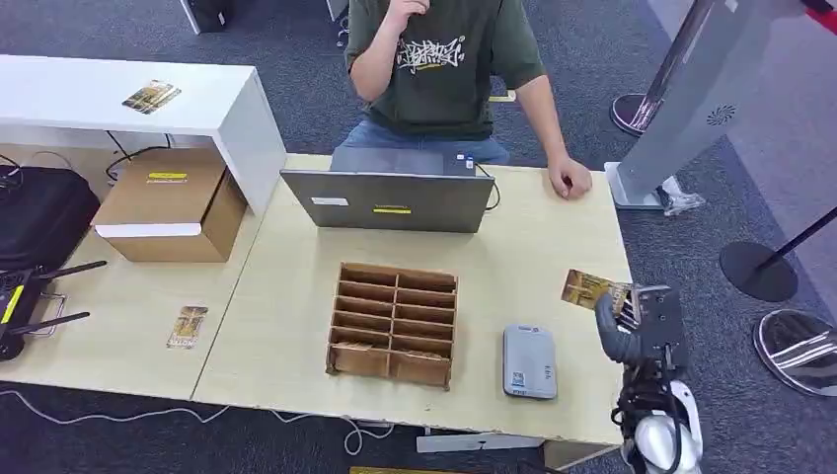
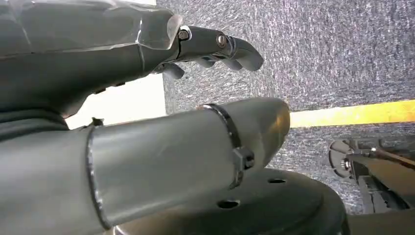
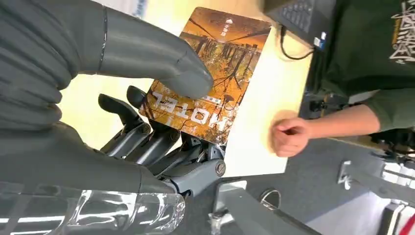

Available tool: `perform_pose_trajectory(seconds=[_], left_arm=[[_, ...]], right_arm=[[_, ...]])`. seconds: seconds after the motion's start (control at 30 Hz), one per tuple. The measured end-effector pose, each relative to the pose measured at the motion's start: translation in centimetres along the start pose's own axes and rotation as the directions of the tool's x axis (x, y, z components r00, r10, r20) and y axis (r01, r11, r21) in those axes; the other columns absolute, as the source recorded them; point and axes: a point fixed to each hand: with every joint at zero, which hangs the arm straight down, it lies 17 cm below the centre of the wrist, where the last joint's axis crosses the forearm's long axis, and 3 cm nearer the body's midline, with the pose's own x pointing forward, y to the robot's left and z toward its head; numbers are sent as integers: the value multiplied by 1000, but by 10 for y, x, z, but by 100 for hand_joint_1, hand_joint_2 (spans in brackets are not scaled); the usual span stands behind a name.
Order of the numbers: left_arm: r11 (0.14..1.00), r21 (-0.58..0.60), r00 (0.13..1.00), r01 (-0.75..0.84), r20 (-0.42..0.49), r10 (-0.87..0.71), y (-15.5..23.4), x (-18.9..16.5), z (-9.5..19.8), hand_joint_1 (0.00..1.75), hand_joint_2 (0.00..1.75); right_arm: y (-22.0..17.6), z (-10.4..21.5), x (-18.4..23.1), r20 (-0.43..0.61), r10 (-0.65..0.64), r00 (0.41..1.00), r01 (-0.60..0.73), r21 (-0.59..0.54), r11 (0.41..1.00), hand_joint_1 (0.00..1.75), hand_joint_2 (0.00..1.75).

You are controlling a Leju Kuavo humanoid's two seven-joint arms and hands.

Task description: Pass the card to the sensor for recognition and then transmit it.

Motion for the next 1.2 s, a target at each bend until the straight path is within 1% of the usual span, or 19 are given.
perform_pose_trajectory(seconds=[0.13,0.33,0.5,0.7,0.9,1.2], left_arm=[[1000,0,1000,-3,-1,3,0,0,0,0,0],[1000,1,1000,6,-6,-6,0,-1,0,0,0],[1000,3,1000,19,-3,-19,1,-1,0,0,0],[999,-2,999,36,2,-36,0,0,0,0,0],[999,-2,999,38,6,-38,0,0,0,0,0],[999,-1,998,54,15,-54,0,2,0,0,0]], right_arm=[[-4,7,-2,-9,-5,1000,5,-12,1000,175,175],[-21,17,-18,-69,22,997,-26,-52,998,175,175],[-25,32,-37,-125,39,991,-46,-49,998,175,175],[-23,37,-54,-173,38,984,-45,-38,998,175,175],[-20,37,-61,-195,33,980,-40,-33,999,175,175],[-14,21,-74,-223,29,974,-35,-26,999,175,175]])
